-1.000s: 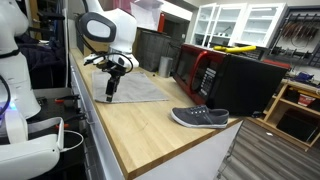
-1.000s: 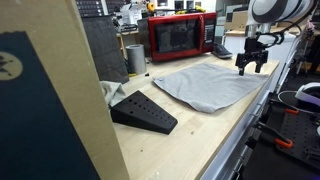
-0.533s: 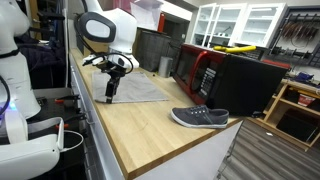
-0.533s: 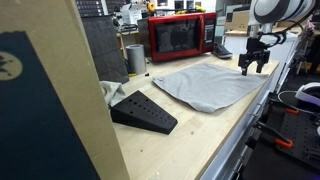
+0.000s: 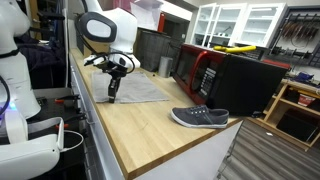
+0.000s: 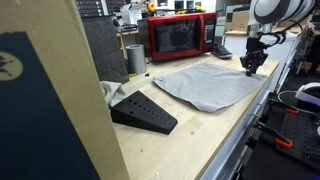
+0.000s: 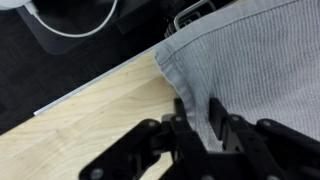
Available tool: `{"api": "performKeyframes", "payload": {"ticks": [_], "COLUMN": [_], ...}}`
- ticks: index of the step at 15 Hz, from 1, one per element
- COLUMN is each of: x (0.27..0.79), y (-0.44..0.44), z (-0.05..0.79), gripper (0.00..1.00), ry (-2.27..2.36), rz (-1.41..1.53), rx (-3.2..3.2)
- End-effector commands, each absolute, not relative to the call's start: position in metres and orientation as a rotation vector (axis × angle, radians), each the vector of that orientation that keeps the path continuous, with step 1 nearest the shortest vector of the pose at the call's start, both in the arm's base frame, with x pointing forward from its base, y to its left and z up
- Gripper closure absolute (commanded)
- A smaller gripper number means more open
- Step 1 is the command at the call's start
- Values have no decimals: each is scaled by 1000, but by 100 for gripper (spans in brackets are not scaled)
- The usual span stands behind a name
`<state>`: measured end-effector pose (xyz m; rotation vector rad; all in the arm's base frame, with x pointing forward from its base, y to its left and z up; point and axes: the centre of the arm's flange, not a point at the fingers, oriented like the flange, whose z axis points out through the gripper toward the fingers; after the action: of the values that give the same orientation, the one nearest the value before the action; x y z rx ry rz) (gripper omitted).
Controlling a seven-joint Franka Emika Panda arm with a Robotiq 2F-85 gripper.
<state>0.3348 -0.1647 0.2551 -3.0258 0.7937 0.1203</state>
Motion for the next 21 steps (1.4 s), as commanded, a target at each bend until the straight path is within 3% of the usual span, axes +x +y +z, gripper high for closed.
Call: {"api": "performKeyframes", "payload": {"ticks": [1,12,21], "x": [289,319,361], "y": [-145,-136,-54], "z": [246,317,373], "gripper": [99,99,99], "ry": [796,702,428], "rz": [96,-107,-278], "rx": [-3040,-3233,-3325]}}
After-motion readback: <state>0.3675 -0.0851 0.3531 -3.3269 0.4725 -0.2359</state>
